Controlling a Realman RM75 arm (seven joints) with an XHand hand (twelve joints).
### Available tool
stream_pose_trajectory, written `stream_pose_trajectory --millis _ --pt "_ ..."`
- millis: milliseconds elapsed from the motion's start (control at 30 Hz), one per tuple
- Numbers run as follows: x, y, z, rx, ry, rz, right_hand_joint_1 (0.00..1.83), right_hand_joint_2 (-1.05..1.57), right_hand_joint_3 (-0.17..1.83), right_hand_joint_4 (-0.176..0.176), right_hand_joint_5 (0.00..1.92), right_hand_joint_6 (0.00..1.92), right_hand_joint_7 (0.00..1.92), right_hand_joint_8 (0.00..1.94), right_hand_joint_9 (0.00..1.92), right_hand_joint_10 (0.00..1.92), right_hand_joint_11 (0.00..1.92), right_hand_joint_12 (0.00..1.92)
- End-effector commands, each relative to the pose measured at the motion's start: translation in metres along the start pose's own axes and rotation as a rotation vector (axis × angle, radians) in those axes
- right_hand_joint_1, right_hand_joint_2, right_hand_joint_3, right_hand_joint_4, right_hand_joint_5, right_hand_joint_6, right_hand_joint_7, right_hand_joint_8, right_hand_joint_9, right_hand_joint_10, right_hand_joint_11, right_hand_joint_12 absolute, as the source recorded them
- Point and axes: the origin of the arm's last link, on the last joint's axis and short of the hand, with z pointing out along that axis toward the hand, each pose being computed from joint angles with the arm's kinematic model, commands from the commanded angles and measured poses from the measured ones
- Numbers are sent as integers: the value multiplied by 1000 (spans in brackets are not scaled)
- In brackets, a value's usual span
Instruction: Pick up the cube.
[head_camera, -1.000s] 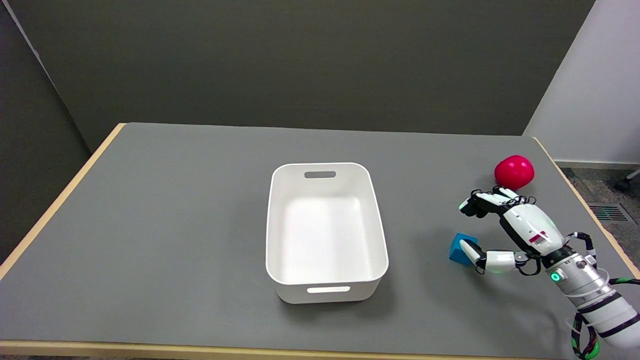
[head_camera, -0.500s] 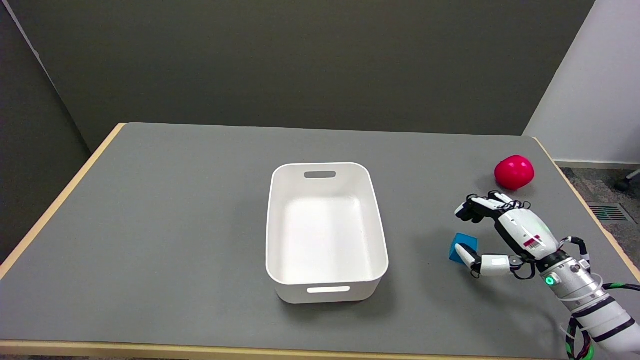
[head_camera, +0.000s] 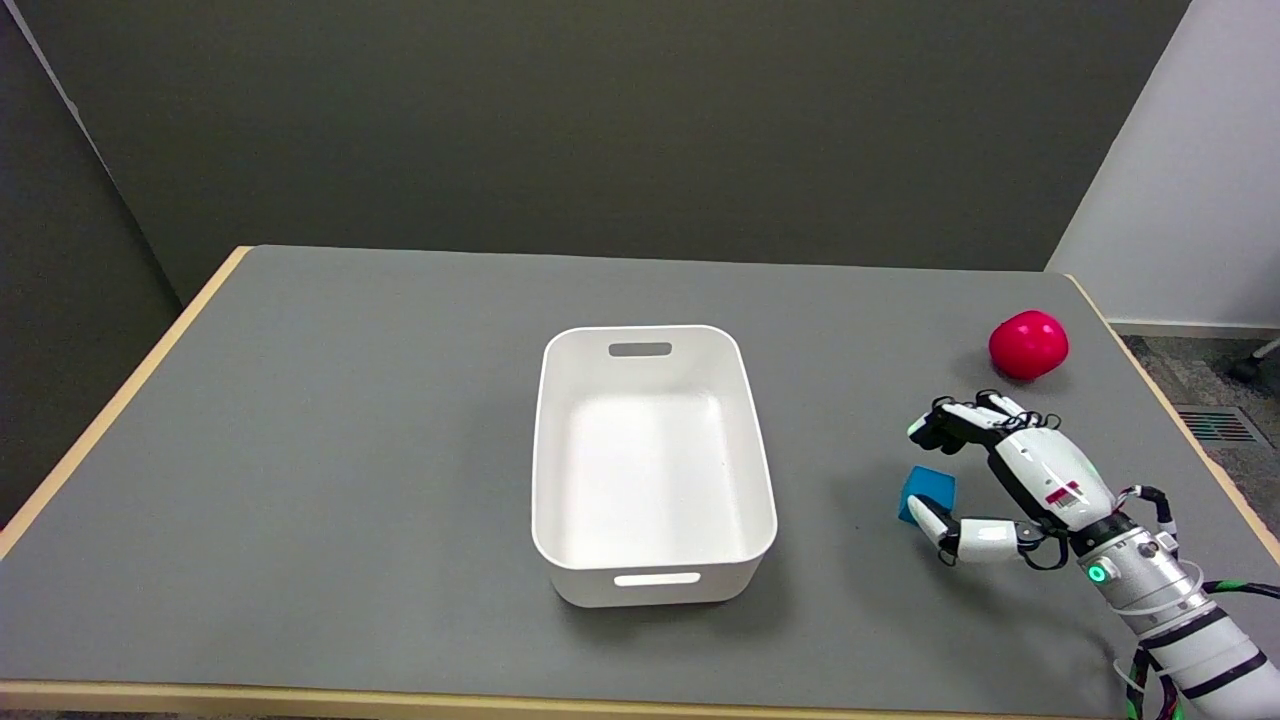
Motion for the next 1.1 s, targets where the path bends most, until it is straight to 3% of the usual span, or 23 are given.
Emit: stream_pose_trajectory --millis 33,1100 --pt "-6 -4 -4 -3 -4 18 746 635 881 -76 459 961 603 827 515 1232 208 1451" --pt "-13 1 -9 -32 -32 21 769 637 888 -77 460 965 599 820 513 1229 210 1452"
